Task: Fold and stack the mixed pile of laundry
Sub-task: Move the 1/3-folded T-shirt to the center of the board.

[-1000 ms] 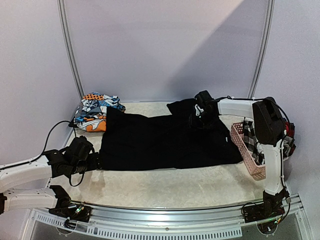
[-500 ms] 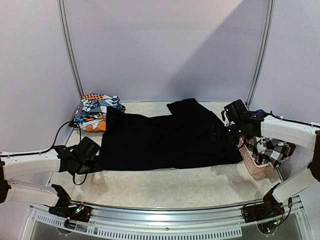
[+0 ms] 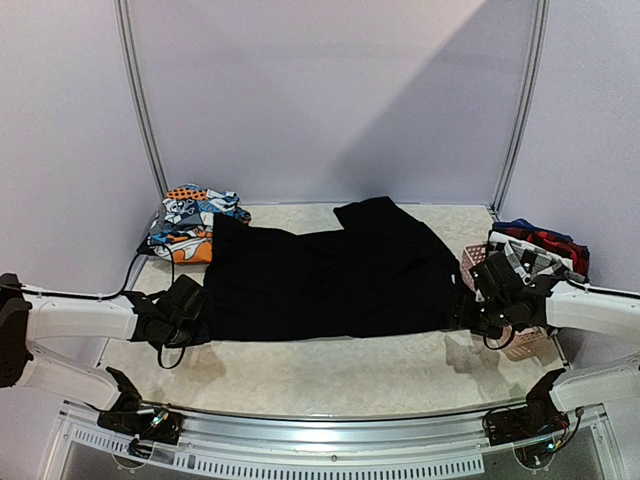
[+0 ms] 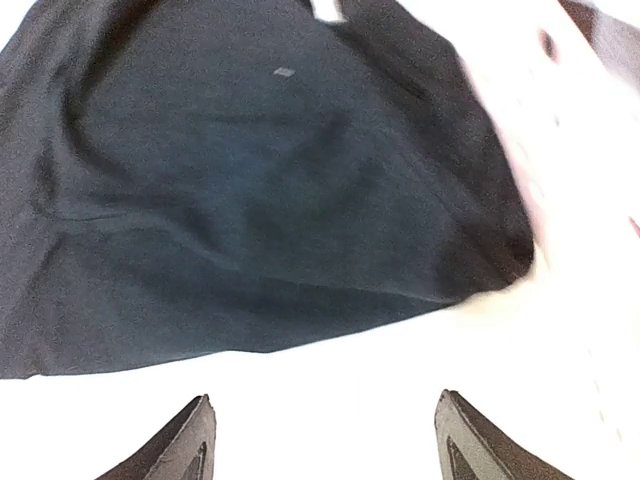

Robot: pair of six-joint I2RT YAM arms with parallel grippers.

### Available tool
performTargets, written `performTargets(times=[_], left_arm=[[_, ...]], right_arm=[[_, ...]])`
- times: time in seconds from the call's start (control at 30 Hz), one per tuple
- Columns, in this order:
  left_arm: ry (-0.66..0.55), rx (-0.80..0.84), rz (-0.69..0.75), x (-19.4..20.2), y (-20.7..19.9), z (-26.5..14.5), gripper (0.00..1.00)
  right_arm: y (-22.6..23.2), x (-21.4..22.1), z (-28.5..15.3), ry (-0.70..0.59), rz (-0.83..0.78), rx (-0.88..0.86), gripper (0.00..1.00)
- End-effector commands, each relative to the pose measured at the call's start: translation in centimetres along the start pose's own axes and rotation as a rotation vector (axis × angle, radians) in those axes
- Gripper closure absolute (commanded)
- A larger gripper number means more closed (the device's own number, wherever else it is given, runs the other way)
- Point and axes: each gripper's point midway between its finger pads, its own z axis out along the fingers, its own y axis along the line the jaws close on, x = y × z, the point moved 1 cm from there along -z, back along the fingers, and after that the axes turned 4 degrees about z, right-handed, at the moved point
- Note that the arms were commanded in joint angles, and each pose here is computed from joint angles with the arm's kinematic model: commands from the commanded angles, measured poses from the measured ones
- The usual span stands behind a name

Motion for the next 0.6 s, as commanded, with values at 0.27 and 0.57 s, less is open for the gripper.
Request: performTargets(times=[0.27,0.57], left_arm=[[-0.163,-0.079,-0.117,-1.6,4.0,-3.1,1.0],[-0.171,-0.062,-0.144,-1.3,4.5,-3.6,1.0]], right_arm=[[-3.7,-0.6,0.8,-0.13,0.165,0.15,0.32],[-2.6,0.5,3.9,-0.051,0.14,0.139,0.44]])
